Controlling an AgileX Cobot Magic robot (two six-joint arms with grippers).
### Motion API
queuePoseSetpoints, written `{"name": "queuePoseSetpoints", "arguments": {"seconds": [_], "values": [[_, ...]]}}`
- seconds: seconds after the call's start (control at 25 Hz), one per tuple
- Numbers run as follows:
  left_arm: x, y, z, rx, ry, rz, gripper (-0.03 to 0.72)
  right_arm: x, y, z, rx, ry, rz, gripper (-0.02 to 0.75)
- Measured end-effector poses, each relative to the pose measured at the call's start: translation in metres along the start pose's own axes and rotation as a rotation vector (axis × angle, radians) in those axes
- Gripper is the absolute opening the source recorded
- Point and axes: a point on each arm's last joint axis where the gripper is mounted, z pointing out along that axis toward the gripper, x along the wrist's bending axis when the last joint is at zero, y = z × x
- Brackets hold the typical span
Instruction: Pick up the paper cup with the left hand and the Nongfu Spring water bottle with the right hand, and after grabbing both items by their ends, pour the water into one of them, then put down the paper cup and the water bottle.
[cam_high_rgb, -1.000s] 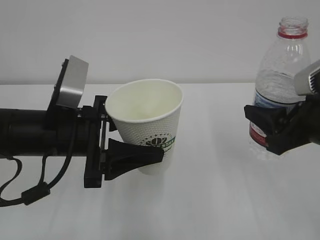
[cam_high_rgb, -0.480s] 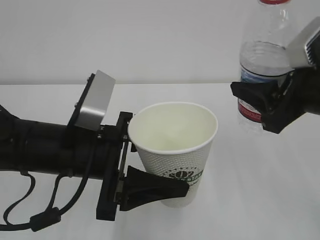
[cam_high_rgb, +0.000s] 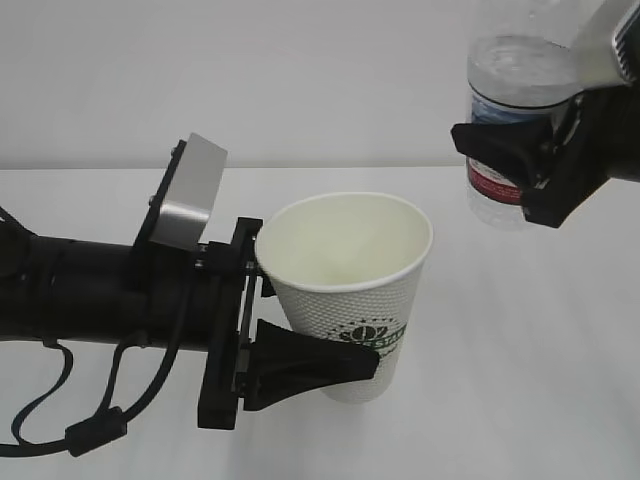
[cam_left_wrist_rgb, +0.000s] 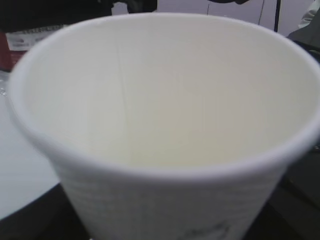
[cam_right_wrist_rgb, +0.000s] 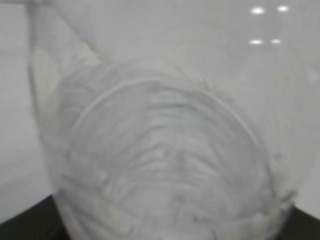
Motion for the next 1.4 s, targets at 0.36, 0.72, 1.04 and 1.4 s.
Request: {"name": "queuePoseSetpoints", "arguments": {"seconds": [0.36, 0.72, 1.04, 1.4], "values": [[0.0, 0.0, 0.0, -0.001, 0.001, 0.0, 0.558, 0.001, 0.003, 0.0, 0.0, 0.025, -0.063, 0.47], [0.0, 0.0, 0.0, -0.001, 0.001, 0.0, 0.553, 0.024, 0.015, 0.007, -0.013, 0.097, -0.111, 0.47], [-0.002, -0.002, 0.0, 0.018, -0.026, 0.014, 0.552, 0.029, 0.032, 0.011, -0.031, 0.116, -0.211, 0.47], [-0.003, -0.002, 0.0, 0.02, -0.028, 0.021, 0.549, 0.029, 0.032, 0.011, -0.015, 0.109, -0.314, 0.47]]}}
